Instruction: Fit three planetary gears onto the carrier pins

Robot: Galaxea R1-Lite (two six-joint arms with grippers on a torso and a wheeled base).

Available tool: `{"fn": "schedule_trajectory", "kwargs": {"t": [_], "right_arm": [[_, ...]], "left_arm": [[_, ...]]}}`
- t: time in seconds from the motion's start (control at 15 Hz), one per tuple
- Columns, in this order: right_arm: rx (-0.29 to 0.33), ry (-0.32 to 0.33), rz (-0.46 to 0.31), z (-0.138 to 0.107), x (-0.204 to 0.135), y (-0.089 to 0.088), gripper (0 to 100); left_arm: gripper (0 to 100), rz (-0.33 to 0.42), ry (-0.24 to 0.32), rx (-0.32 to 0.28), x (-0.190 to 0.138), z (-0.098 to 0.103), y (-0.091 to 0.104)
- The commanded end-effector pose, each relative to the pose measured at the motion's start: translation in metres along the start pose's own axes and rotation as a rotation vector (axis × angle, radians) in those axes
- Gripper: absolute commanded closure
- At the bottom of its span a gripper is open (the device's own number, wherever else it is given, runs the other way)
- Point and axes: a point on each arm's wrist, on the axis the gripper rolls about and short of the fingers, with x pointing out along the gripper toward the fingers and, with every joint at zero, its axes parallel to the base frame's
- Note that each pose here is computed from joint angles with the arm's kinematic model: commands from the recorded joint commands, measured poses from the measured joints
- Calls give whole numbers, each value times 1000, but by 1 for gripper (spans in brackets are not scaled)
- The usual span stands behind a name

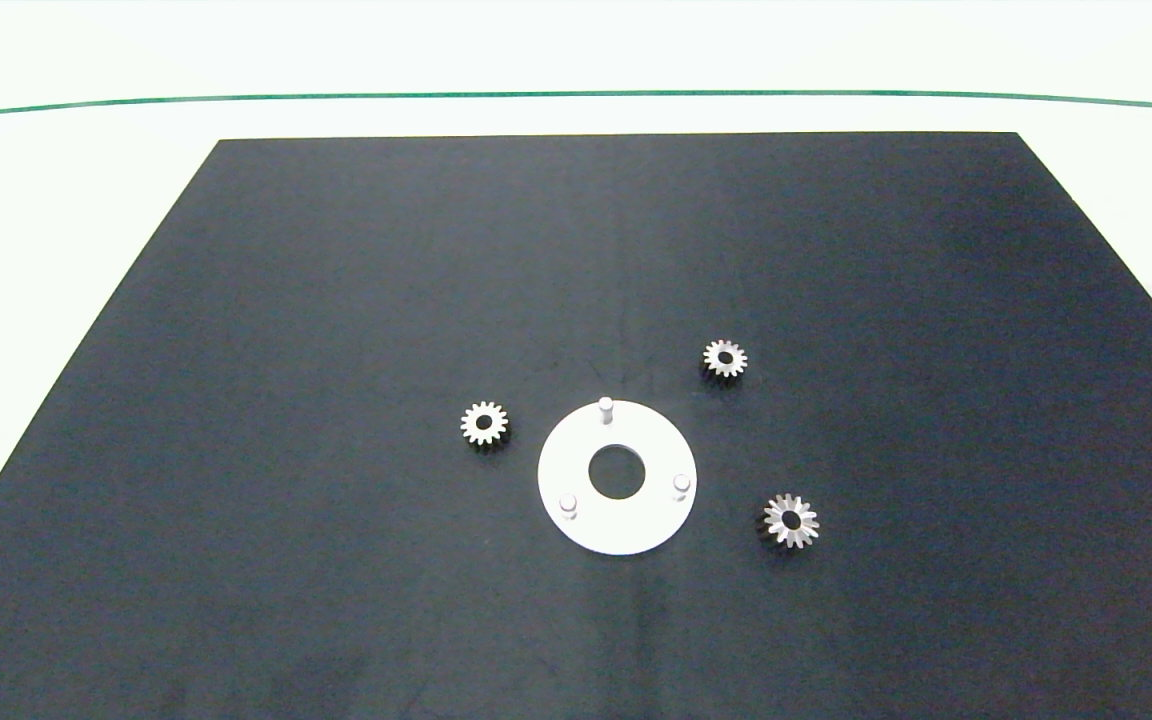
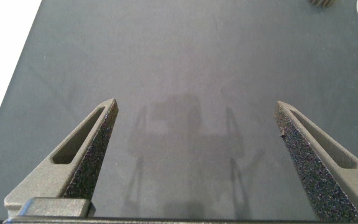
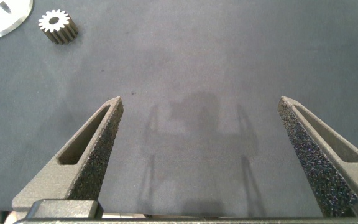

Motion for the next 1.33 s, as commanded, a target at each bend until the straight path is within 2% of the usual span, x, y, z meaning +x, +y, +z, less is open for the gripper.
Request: {"fn": "schedule_trajectory", "kwargs": {"t": [0.07,1.13,1.2,1.27,1.33], "right_arm": [[-6,1,2,0,0,0,0],[-19,6,1,0,0,0,0],[-19,5,-4,1,0,0,0],[-21,-8,-3,7,-3,0,0],[-23,-11,-4,17,-5,0,0]], "left_arm": [[0,1,0,0,0,0,0],[0,-5,-1,3,0,0,0],[0,-5,-10,4,-1,3,0],[0,-11,-27,12,-5,20,0],[0,-11,9,23,-9,35,0]]}}
